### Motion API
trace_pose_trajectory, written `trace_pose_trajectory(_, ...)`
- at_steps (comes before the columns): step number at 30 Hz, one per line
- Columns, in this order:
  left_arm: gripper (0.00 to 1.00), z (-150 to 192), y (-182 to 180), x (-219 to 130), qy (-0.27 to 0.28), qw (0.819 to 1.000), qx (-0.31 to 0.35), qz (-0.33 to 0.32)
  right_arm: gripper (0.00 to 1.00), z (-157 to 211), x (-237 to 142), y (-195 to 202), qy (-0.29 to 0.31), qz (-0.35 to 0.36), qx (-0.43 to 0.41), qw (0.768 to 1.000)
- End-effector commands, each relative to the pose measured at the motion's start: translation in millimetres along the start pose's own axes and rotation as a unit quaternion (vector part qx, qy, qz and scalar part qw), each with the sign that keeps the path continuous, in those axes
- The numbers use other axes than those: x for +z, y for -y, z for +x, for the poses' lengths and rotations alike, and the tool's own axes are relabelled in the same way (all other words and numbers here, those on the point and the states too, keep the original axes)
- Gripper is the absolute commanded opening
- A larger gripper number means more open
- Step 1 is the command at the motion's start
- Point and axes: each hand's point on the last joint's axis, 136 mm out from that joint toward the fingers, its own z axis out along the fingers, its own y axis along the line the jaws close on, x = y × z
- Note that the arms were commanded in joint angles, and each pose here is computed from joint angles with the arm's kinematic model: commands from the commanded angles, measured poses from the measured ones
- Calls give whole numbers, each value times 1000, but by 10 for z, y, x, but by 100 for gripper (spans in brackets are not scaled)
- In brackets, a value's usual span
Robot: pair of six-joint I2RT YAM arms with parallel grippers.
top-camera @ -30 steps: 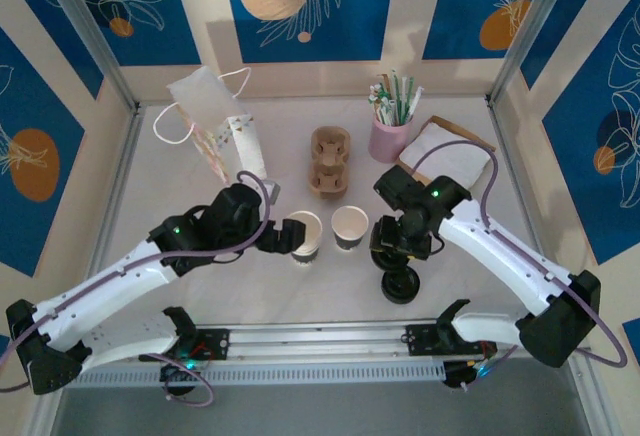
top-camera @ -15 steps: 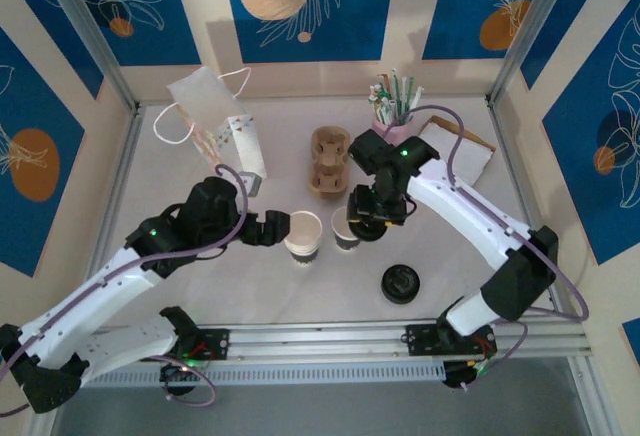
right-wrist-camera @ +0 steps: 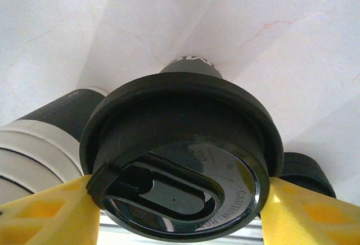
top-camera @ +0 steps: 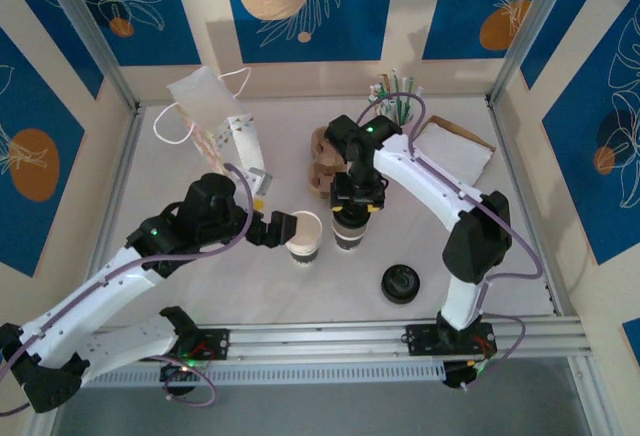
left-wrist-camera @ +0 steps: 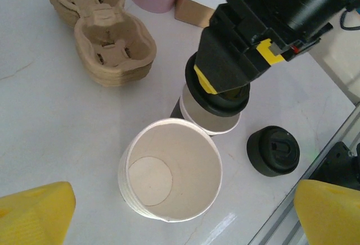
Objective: Pack the takeout coffee
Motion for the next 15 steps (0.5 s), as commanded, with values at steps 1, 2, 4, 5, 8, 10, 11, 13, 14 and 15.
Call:
trace_pose_trajectory(1, 100, -64, 37, -31, 17, 1000, 20, 13, 66, 94, -27, -3, -29, 12, -15, 999)
trace_pose_trajectory(2, 100, -54, 28, -34, 17, 1000, 21, 11, 66, 98, -18, -16, -31, 13, -16, 999)
trace_pose_trajectory(4, 100, -42, 11, -33, 17, 1000, 23, 8, 66, 114, 1, -31, -37, 16, -19, 999)
trace_pose_trajectory(5, 100, -31, 6, -31, 17, 1000, 23, 7, 66, 121, 14, -42, -40, 17, -21, 999)
trace_pose_trajectory(8, 100, -9, -5, -22, 15, 1000, 22, 6, 66, 138, 59, -59, -49, 20, -23, 998)
trace_pose_trajectory(10, 100, 4, 2, -14, 15, 1000, 21, 9, 66, 146, 79, -71, -54, 23, -26, 998)
trace_pose_trajectory(11, 100, 6, 0, -15, 15, 1000, 21, 9, 67, 151, 81, -71, -55, 26, -27, 998)
trace_pose_trajectory(13, 100, 10, 0, -14, 16, 1000, 20, 10, 66, 163, 87, -72, -57, 31, -29, 997)
trace_pose_trajectory(14, 100, 10, 0, -13, 16, 1000, 20, 10, 66, 161, 91, -71, -57, 32, -28, 997)
trace_pose_trajectory(15, 100, 12, 0, -15, 17, 1000, 20, 10, 66, 165, 100, -70, -58, 33, -28, 997)
